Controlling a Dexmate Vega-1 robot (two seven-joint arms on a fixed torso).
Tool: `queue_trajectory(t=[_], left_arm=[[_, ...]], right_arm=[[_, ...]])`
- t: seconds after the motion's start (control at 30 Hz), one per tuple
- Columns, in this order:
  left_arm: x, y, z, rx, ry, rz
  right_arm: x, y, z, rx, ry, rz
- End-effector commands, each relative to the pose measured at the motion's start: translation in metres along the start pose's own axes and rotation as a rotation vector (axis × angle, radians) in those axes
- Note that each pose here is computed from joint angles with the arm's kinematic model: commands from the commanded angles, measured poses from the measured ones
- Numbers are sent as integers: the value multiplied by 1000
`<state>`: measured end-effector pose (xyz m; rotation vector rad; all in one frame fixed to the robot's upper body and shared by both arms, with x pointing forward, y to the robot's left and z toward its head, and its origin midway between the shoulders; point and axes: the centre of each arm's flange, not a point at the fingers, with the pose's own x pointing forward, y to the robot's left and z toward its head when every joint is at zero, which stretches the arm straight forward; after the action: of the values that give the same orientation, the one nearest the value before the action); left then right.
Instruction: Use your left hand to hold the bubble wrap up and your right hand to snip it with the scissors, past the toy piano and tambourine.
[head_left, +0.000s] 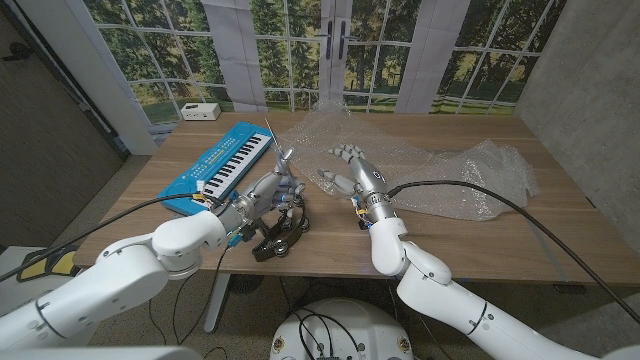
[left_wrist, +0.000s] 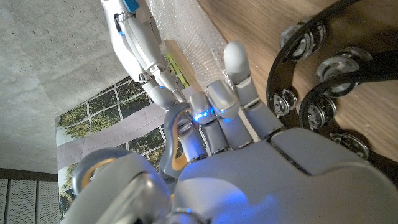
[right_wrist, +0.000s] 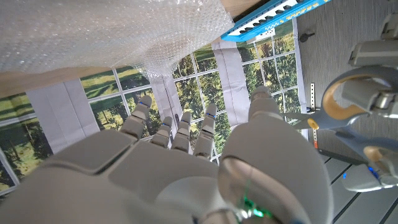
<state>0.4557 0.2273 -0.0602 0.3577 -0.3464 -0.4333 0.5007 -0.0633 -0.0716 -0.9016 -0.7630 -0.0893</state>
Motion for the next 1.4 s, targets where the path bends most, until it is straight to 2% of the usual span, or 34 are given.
queue_trajectory(t=[0.03, 0.33, 0.63, 0.77, 0.93, 1.3, 1.4], left_arm=[[-2, 1, -2, 18, 19, 2], [-4, 1, -3, 14, 23, 5], [-8, 3, -4, 16, 22, 7], [-8, 3, -5, 16, 22, 6], [-8, 3, -4, 18, 25, 3], [-8, 2, -1, 26, 24, -11], [-8, 2, -1, 26, 24, -10]], right_arm=[[8, 20, 25, -107, -8, 1], [13, 36, 27, -172, 3, -30], [17, 46, 32, -224, 5, -34], [20, 53, 32, -273, -11, -30], [25, 61, 28, -303, -47, 13], [30, 73, 21, -341, -32, 6], [32, 76, 18, -341, -35, 23]])
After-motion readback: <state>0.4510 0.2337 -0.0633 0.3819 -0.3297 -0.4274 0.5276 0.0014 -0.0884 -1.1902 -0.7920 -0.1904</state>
